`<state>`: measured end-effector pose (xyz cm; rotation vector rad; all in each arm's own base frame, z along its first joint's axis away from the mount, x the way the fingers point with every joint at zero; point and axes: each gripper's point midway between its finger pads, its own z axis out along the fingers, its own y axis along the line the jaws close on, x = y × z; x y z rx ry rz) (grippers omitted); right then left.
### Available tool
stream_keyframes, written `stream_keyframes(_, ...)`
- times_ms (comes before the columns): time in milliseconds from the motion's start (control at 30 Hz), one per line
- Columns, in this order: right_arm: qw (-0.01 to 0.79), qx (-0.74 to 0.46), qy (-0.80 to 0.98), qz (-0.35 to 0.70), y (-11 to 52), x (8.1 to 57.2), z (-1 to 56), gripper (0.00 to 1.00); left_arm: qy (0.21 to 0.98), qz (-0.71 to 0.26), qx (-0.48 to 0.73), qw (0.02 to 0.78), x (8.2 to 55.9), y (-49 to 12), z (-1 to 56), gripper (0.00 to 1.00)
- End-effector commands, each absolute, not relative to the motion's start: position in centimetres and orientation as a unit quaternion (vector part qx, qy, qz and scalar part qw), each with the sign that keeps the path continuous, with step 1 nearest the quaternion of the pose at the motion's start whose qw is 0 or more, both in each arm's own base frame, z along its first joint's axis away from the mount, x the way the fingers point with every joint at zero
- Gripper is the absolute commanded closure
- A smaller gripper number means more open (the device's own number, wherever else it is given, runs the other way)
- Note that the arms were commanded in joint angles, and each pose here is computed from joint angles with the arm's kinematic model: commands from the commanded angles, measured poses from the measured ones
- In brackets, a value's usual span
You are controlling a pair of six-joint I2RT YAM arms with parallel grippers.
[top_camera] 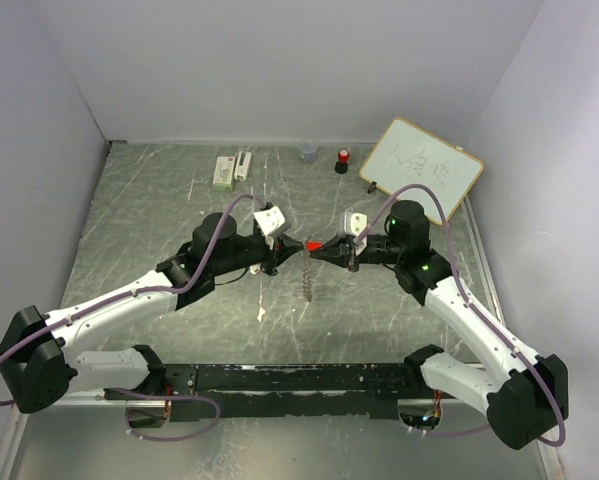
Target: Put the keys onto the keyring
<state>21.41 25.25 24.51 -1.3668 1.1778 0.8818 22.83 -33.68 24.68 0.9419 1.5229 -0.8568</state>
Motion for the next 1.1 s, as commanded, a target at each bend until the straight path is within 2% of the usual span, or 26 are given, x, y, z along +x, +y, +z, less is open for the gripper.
stream_keyframes(0,0.565,-0.578,0.468,0.358,25.3,21.5,27.1,1.0,0.623,-0.35,0.404,0.571,23.2,-33.7,26.9,0.93)
stream_keyframes(433,0.564,-0.577,0.472,0.355,25.3,21.8,27.1,1.0,0.587,-0.369,0.443,0.569,21.8,-34.3,27.6,0.93)
stream_keyframes(867,0.564,-0.57,0.486,0.348,25.1,22.2,26.7,1.0,0.596,-0.257,0.436,0.624,25.3,-30.6,30.8,0.93)
stream_keyframes(1067,0.565,-0.57,0.485,0.347,25.1,22.2,26.8,1.0,0.595,-0.263,0.473,0.594,24.8,-30.6,29.6,0.93)
